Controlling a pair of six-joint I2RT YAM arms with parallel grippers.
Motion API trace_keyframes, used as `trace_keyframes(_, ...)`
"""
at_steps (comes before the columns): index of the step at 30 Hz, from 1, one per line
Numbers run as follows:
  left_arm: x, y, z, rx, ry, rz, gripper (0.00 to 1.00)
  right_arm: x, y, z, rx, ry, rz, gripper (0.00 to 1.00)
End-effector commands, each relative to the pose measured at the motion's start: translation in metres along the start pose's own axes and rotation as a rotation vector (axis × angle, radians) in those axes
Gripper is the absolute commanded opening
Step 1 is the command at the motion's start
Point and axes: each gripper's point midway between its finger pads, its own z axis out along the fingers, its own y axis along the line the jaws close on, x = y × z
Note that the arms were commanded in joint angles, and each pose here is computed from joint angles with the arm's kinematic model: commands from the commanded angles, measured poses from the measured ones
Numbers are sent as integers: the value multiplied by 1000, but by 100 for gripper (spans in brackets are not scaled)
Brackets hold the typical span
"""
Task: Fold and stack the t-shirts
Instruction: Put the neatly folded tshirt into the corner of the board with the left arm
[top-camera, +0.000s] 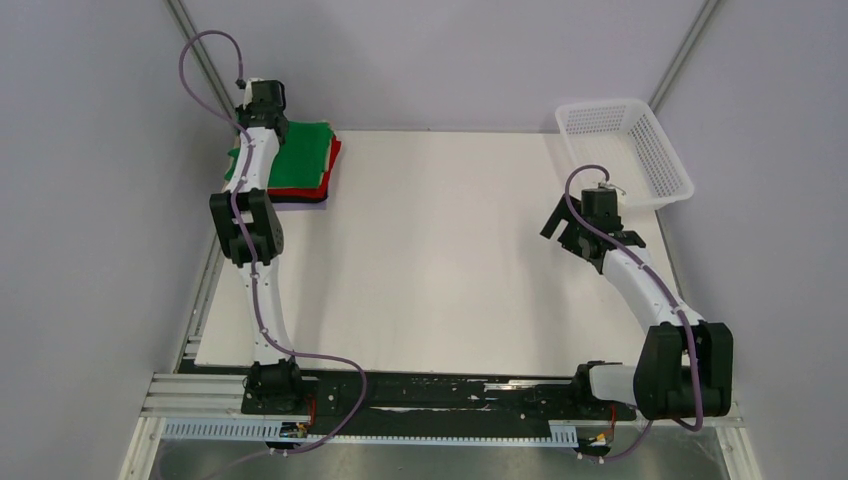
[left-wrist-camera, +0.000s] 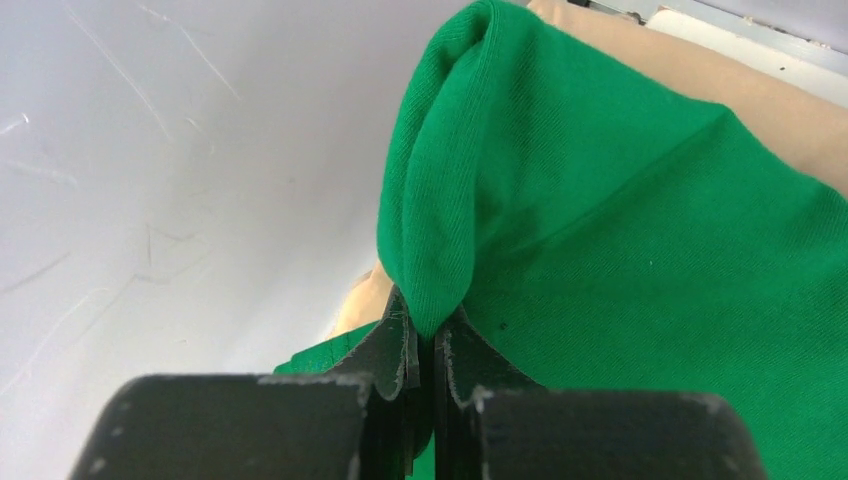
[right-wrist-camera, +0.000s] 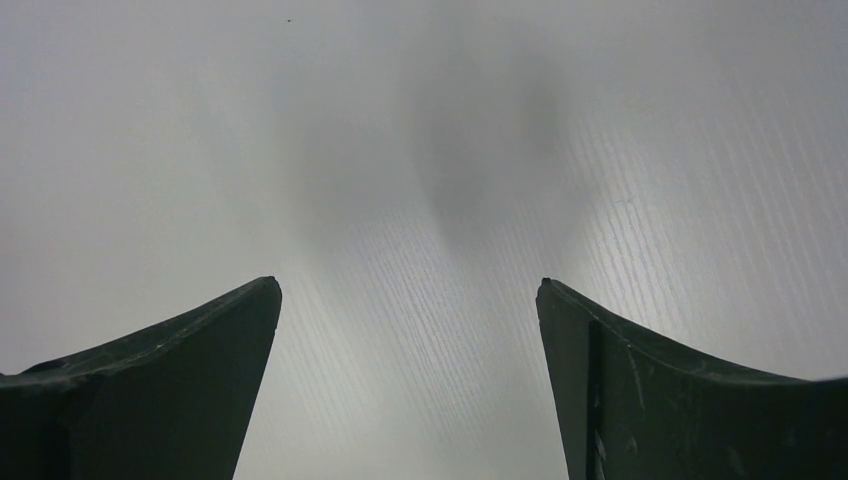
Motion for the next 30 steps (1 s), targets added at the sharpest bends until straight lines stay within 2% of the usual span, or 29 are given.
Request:
trace_keyframes(1,-20,33,0,-102,-34,-161,0,-20,11,-2,-23,-37,13,100)
trace_keyframes(5,-15,52,-1,-219,-22,-211,0,-21,13,1,-25,-30,15,100)
trace_keyframes(8,-14,59,0,-238,-13,-242,1,-21,14,2,-29,-23,14,100)
trace_keyframes(10,-13,61,1,-227,-3,-252,10,-20,14,2,-29,-22,12,100)
trace_keyframes(12,-14,57,2,-195,0,-233,45,-19,14,2,-29,-19,12,100)
trace_keyframes(13,-16,53,2,-164,-4,-231,79,-20,14,3,-31,-19,13,100)
trace_keyframes(15,-17,49,1,-132,-6,-223,97,-19,15,2,-36,-16,14,100)
trace_keyframes(22,-35,55,-19,-69,-31,-234,100,-21,19,-2,-57,-21,20,100)
trace_keyframes(27,-50,46,-53,69,-58,-263,100,-23,25,-7,-86,-27,27,100)
trace_keyframes(30,-58,25,-85,192,-83,-252,100,-26,29,-13,-111,-35,21,100)
